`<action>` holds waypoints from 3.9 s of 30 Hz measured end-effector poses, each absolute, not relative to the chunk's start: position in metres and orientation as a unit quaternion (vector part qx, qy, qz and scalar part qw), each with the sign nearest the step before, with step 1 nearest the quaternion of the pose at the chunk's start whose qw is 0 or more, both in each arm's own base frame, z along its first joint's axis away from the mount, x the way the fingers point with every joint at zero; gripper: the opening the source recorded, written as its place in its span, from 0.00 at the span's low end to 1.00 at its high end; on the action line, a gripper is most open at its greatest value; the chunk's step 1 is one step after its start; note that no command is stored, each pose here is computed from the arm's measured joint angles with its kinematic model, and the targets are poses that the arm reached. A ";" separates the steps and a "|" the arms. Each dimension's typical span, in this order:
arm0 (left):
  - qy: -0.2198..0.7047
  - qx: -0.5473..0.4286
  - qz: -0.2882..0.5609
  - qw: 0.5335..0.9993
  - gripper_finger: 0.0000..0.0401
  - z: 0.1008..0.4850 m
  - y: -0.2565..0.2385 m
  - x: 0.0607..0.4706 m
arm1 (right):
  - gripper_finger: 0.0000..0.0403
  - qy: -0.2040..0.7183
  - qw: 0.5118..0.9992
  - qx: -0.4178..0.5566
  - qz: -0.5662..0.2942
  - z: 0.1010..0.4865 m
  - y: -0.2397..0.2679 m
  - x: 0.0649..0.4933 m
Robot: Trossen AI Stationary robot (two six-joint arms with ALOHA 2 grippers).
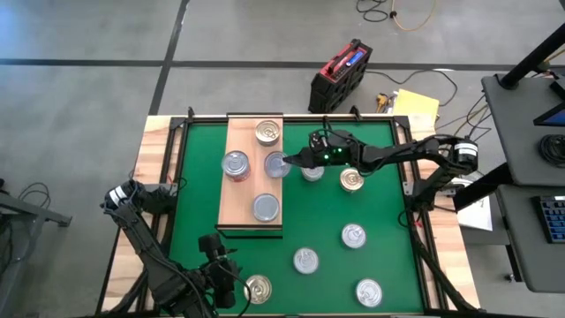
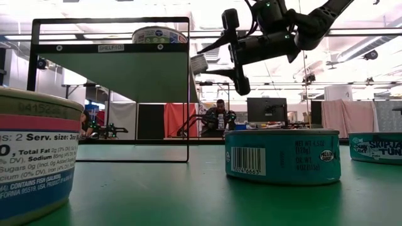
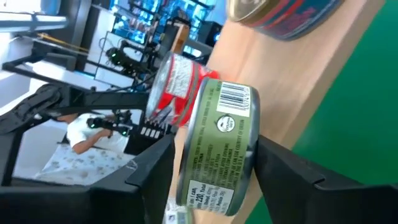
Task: Stack canned seafood by type on shelf
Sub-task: Put the green tuna can on the shelf
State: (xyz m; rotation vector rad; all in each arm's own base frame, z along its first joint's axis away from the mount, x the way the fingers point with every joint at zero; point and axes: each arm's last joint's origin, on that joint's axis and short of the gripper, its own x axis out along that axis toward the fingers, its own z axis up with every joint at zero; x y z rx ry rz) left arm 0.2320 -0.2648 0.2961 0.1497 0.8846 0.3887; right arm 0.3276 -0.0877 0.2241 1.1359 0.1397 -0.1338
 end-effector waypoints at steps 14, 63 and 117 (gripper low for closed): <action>0.417 0.075 0.190 0.886 0.58 0.297 -0.264 0.232 | 0.68 0.078 0.850 0.516 -0.069 0.222 -0.085 0.328; 0.397 0.040 0.211 0.893 0.58 0.297 -0.265 0.233 | 0.70 0.140 0.953 0.209 -0.169 0.257 -0.056 0.342; 0.298 0.040 0.253 0.920 0.58 0.300 -0.263 0.236 | 0.02 0.159 0.985 0.015 -0.069 0.211 -0.037 0.341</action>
